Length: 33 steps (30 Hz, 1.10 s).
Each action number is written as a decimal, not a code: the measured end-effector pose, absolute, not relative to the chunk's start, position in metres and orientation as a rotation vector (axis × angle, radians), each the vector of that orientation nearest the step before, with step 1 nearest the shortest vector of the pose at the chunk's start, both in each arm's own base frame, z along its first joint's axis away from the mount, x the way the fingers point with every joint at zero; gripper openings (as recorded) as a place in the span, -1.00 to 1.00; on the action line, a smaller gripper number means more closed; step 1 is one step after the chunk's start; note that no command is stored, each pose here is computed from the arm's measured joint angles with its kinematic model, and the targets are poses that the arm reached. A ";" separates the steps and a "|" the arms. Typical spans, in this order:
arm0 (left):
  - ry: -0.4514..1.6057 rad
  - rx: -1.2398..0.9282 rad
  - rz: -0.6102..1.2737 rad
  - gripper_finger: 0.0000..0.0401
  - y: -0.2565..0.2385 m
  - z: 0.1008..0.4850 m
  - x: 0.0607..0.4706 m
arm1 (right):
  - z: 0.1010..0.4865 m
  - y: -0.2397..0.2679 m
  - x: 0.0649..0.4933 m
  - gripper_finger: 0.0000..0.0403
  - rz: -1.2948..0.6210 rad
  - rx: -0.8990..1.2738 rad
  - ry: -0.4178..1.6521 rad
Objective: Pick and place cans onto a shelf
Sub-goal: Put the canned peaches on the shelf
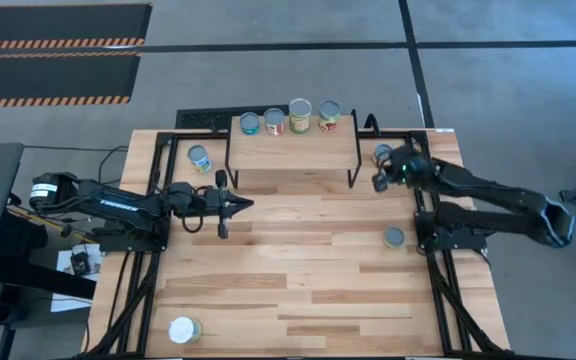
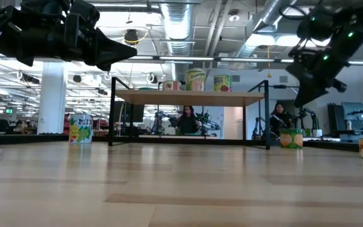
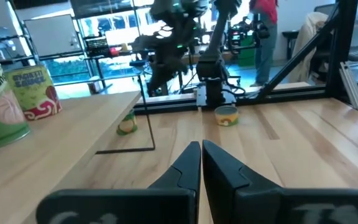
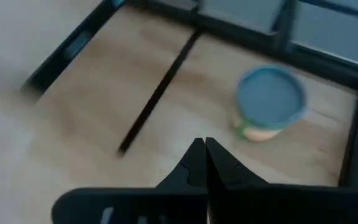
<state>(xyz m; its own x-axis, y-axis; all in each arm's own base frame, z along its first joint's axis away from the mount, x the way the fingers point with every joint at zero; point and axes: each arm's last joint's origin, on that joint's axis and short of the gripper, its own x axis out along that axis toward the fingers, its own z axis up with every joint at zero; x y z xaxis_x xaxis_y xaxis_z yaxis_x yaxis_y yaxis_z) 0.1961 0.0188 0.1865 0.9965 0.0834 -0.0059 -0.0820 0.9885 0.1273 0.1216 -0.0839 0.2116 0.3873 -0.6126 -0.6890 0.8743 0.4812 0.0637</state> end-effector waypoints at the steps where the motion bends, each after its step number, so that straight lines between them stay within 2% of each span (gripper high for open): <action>1: 0.010 0.130 0.083 -0.97 0.019 0.187 0.196 | 0.210 -0.091 0.120 -0.98 -1.029 0.497 0.610; 4: -0.004 0.136 0.085 -0.97 0.019 0.188 0.196 | 0.200 -0.109 0.114 -0.96 -1.125 0.601 0.494; 12: -0.005 0.130 0.087 -0.97 0.019 0.188 0.196 | 0.175 -0.126 0.102 -0.76 -1.369 0.764 0.417; 18: -0.005 0.119 0.087 -0.97 0.019 0.188 0.196 | 0.167 -0.133 0.106 -0.50 -1.483 0.798 0.380; 26: 0.011 0.107 0.079 -0.97 0.019 0.187 0.196 | 0.151 -0.153 0.124 -0.13 -1.503 0.794 0.313; 29: 0.015 0.107 0.079 -0.97 0.019 0.186 0.196 | 0.144 -0.158 0.127 -0.07 -1.555 0.774 0.310; 33: 0.017 0.106 0.079 -0.97 0.019 0.186 0.196 | 0.139 -0.159 0.130 -0.08 -1.592 0.738 0.328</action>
